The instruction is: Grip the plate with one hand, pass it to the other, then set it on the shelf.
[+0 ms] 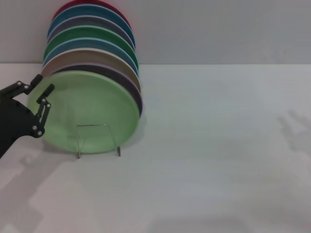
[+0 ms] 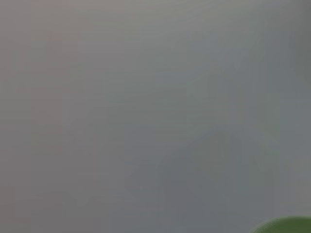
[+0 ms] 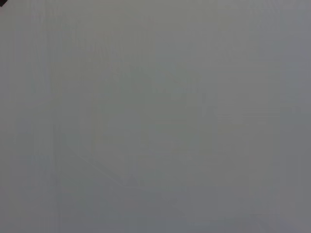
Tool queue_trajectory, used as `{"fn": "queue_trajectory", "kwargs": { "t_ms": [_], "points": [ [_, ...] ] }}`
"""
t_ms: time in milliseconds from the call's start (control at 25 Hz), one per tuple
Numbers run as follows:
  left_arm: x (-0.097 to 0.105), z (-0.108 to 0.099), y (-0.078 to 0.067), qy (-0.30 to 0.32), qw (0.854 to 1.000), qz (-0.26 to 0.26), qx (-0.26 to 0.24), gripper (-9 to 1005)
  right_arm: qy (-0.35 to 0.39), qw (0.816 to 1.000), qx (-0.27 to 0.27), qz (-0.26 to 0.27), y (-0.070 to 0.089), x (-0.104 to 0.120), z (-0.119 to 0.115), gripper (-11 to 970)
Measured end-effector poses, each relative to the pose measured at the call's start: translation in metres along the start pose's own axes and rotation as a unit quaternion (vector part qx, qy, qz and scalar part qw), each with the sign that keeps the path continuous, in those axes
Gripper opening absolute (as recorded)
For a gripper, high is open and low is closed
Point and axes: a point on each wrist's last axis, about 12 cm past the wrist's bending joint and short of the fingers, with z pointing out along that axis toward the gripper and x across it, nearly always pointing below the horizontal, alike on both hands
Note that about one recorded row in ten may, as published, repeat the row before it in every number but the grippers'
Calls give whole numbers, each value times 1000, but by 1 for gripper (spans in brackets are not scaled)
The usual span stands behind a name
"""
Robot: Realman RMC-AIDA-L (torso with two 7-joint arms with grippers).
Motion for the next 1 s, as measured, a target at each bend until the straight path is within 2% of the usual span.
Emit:
{"fn": "queue_trajectory", "kwargs": {
  "t_ms": [320,400,480,520,560,680,720,760,800,880,920,960,1000],
  "points": [
    [-1,-2,-4,4,1000,5,-15,203,0,1000,-1,1,0,1,1,392],
    [-2,-8,-2,7,999,3,-51,209,0,1000,-1,-2,0,1,1,392],
    [-3,-14,1,19,993,-2,-121,216,2,1000,2,-15,1,2,0,393],
    [-2,-26,9,44,972,-7,-232,219,3,1000,5,-24,1,4,-1,393],
    [-2,-26,9,44,972,-7,-232,222,4,999,9,-37,2,6,-3,393],
    [2,-48,23,75,937,-23,-339,231,9,997,16,-78,5,14,-4,393],
    [4,-62,26,77,926,-63,-363,234,11,995,23,-99,6,19,-3,393],
    [4,-62,26,77,926,-63,-363,237,11,995,23,-99,6,19,-3,393],
    [5,-68,26,75,921,-95,-370,240,11,994,30,-107,7,21,-3,393],
    [8,-77,27,80,911,-128,-385,247,10,992,45,-119,7,27,-1,393],
    [13,-86,28,98,893,-151,-412,250,9,991,58,-121,6,30,2,393],
    [13,-86,28,98,893,-151,-412,253,9,991,58,-121,6,30,2,405],
    [15,-88,28,106,887,-158,-420,256,8,991,64,-121,5,31,3,418]
  ]
}}
